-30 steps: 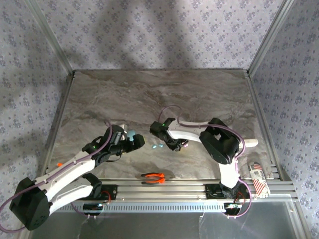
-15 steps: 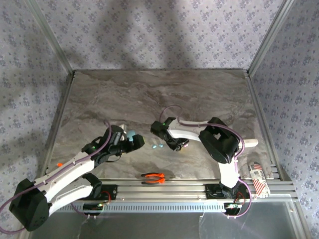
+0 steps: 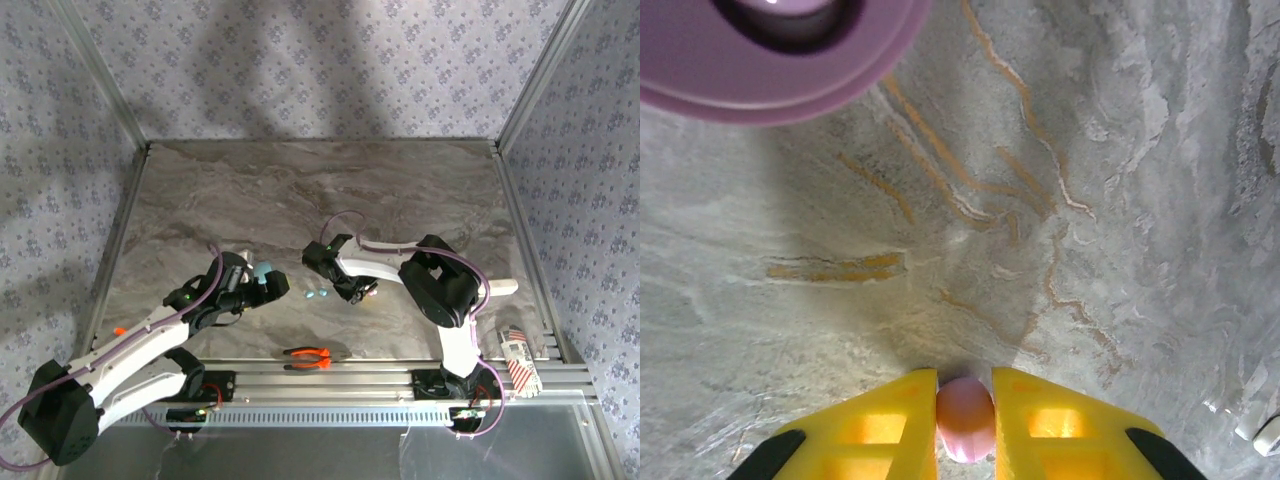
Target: Insert the wireless bluetooth earbuds into the charging case
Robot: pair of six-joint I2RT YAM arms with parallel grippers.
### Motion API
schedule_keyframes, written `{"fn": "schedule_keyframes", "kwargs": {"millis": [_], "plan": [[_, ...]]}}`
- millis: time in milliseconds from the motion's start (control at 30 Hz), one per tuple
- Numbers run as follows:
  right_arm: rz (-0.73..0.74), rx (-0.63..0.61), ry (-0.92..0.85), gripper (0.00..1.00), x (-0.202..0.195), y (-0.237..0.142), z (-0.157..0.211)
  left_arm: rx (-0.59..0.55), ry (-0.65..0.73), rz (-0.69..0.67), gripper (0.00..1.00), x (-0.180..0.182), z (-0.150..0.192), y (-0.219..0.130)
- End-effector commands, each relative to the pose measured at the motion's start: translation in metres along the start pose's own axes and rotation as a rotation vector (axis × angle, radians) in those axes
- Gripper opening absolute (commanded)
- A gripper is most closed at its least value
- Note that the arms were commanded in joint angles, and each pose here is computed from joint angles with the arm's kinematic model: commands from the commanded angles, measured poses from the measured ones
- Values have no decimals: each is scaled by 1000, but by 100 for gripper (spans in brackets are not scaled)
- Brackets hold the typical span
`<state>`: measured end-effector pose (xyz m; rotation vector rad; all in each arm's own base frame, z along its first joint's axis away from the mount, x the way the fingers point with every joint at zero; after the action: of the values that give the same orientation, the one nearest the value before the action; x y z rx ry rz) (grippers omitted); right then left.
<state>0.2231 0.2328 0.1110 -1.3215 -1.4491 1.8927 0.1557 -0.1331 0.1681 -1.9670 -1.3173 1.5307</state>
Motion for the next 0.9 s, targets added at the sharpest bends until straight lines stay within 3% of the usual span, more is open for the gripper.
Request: {"fn": "schedule_keyframes", "kwargs": {"millis": [0, 400, 867], "plan": [[-11, 22, 7, 16, -3, 1, -3, 0, -11, 6, 100, 1, 0, -4], [-146, -28, 104, 15, -21, -17, -8, -9, -14, 6, 100, 1, 1, -7], [-505, -196, 311, 15, -53, -37, -24, -69, 15, 87, 100, -10, -7, -6]]}}
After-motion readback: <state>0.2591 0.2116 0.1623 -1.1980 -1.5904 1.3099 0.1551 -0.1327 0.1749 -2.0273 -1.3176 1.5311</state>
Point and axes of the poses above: each hand's point on the last joint's axis, 136 mm out from that joint toward the fingers, its own y axis out along the fingers, its own x axis along the line the jaws close on, z = x × y, the point moved 10 cm from there along -y, back along the fingers, and after that the axes turned 3 degrees about y, right-handed, at the moved point
